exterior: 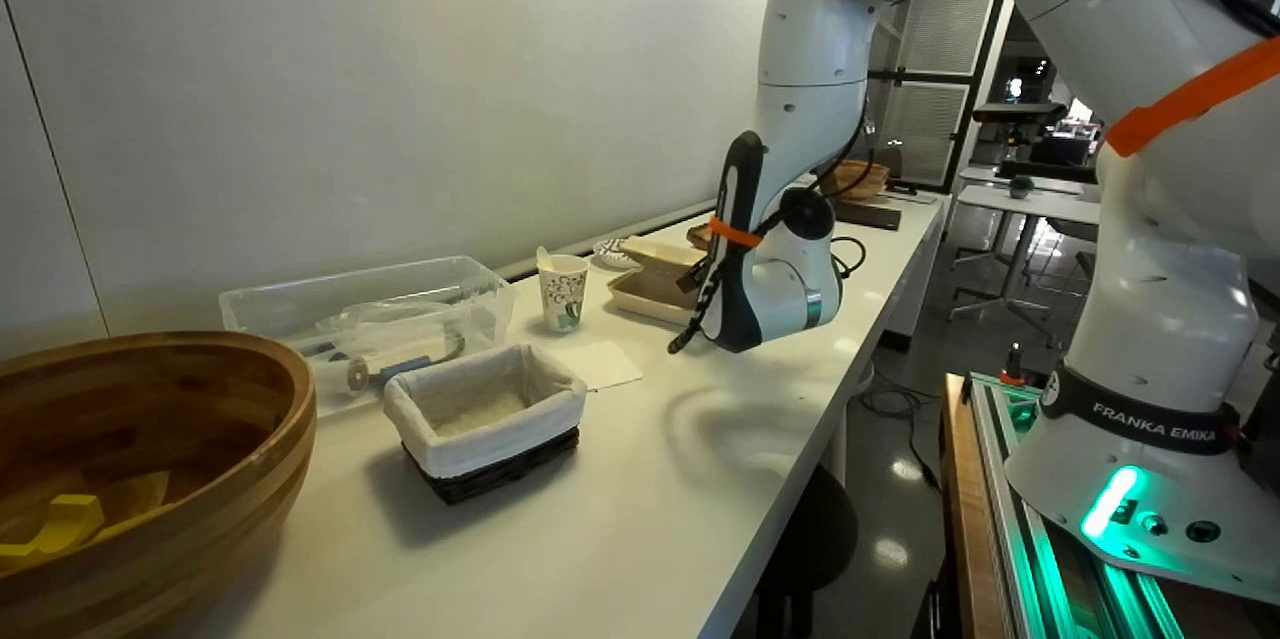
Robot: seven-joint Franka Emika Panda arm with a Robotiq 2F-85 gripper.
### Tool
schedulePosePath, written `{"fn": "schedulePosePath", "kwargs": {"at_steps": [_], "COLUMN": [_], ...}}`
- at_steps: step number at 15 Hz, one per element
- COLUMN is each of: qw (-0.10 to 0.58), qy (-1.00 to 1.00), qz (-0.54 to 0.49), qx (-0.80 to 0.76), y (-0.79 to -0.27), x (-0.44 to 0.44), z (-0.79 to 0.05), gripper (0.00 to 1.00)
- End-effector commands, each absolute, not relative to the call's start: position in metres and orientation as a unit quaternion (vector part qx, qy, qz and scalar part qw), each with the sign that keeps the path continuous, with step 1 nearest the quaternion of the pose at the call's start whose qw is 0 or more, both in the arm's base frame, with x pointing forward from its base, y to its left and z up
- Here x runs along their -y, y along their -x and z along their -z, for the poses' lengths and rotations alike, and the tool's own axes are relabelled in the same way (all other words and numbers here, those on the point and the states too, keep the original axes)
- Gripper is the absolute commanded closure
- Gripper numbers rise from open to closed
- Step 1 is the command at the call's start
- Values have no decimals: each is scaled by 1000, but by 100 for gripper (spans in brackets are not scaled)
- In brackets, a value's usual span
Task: Close the take-away food packet
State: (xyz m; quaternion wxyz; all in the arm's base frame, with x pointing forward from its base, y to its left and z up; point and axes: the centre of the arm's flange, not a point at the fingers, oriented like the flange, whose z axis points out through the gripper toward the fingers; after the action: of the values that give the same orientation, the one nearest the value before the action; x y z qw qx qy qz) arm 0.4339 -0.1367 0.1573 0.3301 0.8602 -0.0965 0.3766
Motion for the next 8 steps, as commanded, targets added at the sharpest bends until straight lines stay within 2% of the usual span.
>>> {"fn": "schedulePosePath", "kwargs": {"at_steps": [1,6,8], "qw": [268,213,167], "qy": [-883,-894,-901], "qz": [-366,-363,-363], "qx": [121,156,171], "y": [-428,-432,-434], "x": [131,139,150], "z": [-166,-169,-168], "gripper": [0,0,0]}}
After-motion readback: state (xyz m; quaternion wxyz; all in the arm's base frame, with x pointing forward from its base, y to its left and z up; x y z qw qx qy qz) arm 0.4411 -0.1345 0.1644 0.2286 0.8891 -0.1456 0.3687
